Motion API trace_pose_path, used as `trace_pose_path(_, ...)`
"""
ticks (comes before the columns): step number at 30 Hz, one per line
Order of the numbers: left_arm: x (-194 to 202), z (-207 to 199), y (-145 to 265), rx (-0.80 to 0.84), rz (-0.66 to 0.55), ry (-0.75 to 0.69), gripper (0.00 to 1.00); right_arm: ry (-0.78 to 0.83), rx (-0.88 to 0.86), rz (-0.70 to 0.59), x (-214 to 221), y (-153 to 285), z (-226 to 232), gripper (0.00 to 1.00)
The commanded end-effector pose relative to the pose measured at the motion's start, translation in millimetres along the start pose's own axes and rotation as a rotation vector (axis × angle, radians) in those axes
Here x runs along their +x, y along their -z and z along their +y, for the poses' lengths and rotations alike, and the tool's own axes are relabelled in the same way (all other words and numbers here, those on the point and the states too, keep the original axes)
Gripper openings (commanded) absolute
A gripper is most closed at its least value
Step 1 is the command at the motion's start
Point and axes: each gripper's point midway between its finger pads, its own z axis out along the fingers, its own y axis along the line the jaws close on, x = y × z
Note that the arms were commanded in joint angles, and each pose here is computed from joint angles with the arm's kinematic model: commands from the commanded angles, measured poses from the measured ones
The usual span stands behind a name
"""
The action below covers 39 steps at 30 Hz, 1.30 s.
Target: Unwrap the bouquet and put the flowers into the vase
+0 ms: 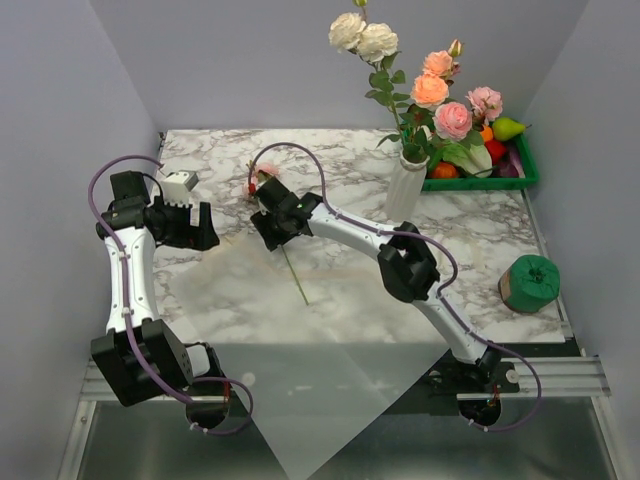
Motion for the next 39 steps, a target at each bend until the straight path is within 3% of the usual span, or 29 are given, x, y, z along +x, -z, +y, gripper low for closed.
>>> trace_pose_path(1,8,-9,2,0.038,0.001,0.000,0.99,-0.030,-0.019,0.015,1,-7,3,0.59)
trace_pose_path(9,21,-13,1,0.046,0.018,-0.014,0.99,-0.053,-0.040,0.048,14,-21,6,0.50)
trace_pose_path(14,17,-13,6,0.043,0.014,-0.038,0.99,-0.065,-0.046,0.042,11,-20,7,0.28)
trace_pose_path(18,13,-15,9,0.048,0.010,-0.049,0.99,-0.058,-0.039,-0.029,-15,2,7,0.20)
trace_pose_path(22,10,-21,12,0.076,0.001,-0.050,0.99,-0.035,-0.011,-0.172,-62,51,-1,0.10)
trace_pose_path(29,-1,-30,16,0.129,-0.012,-0.043,0.99,0.029,0.055,-0.482,-149,185,-25,0.09)
trace_pose_path(30,-1,-31,17,0.135,-0.013,-0.043,0.99,0.030,0.064,-0.549,-164,221,-29,0.09)
trace_pose_path(32,-2,-32,18,0.141,-0.017,-0.043,0.99,0.037,0.133,-0.642,-181,259,-49,0.06)
trace_pose_path(33,-3,-33,18,0.145,-0.019,-0.046,0.99,0.040,0.147,-0.737,-193,305,-54,0.04)
trace_pose_path(39,1,-29,13,0.147,-0.001,-0.042,0.99,0.109,0.447,-1.106,-208,420,-112,0.01)
